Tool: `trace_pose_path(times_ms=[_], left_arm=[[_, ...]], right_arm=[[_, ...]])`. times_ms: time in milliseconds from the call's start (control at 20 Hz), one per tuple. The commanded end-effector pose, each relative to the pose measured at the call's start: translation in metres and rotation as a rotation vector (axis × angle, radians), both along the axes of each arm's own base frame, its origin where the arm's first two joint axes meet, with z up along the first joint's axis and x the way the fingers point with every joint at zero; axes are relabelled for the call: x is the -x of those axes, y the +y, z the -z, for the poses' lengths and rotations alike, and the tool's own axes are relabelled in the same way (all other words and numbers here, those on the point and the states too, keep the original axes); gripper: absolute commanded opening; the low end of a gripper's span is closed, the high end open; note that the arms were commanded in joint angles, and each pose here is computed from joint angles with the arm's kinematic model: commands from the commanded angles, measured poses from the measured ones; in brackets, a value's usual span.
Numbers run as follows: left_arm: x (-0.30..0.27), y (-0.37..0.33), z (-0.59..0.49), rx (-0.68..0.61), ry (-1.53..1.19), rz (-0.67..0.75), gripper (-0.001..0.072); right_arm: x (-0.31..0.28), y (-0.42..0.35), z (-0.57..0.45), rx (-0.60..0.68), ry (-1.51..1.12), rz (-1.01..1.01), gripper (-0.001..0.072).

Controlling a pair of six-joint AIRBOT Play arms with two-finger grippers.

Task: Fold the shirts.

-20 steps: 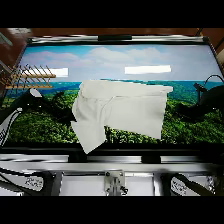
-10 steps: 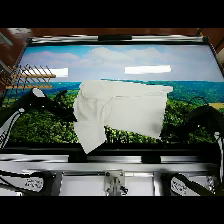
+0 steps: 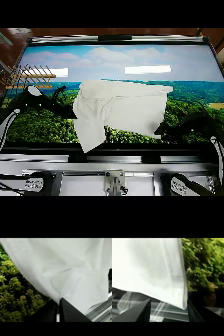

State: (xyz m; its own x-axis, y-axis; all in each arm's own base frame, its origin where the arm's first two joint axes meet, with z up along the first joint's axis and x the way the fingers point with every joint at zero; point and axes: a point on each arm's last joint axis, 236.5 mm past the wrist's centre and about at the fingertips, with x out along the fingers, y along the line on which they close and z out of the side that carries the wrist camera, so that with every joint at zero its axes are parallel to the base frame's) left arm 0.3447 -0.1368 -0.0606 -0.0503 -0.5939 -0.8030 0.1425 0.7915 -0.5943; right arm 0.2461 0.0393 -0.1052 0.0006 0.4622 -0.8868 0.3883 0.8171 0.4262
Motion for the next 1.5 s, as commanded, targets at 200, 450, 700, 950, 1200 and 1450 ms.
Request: trace_pose_path(times_ms=[200,450,700,950,1200,1450], left_arm=[[-0.009,-0.005,-0.018,0.027,-0.067,0.009,0.0033],[-0.059,-0.002,-0.154,0.015,-0.469,-0.004,0.0031],[-0.019,0.018,-0.499,0.038,-1.361,-0.180,0.0033],[0.176,0.032,-0.688,0.093,-1.991,-0.312,0.0033],[0.198,0.078,-0.651,-0.196,-1.862,-0.435,0.0032],[0.175,0.087,-0.623,-0.274,-1.764,-0.426,0.0033]], right_arm=[[-0.002,0.018,-0.010,-0.088,-0.020,-0.011,0.0056],[-0.046,0.018,-0.114,-0.065,-0.354,-0.232,0.0054],[-0.087,-0.027,-0.451,0.533,-1.282,-0.294,0.0055],[0.040,-0.021,-0.666,0.847,-1.812,-0.074,0.0055],[0.069,-0.018,-0.673,0.805,-1.823,0.007,0.0055],[0.044,-0.037,-0.618,0.783,-1.570,-0.005,0.0055]])
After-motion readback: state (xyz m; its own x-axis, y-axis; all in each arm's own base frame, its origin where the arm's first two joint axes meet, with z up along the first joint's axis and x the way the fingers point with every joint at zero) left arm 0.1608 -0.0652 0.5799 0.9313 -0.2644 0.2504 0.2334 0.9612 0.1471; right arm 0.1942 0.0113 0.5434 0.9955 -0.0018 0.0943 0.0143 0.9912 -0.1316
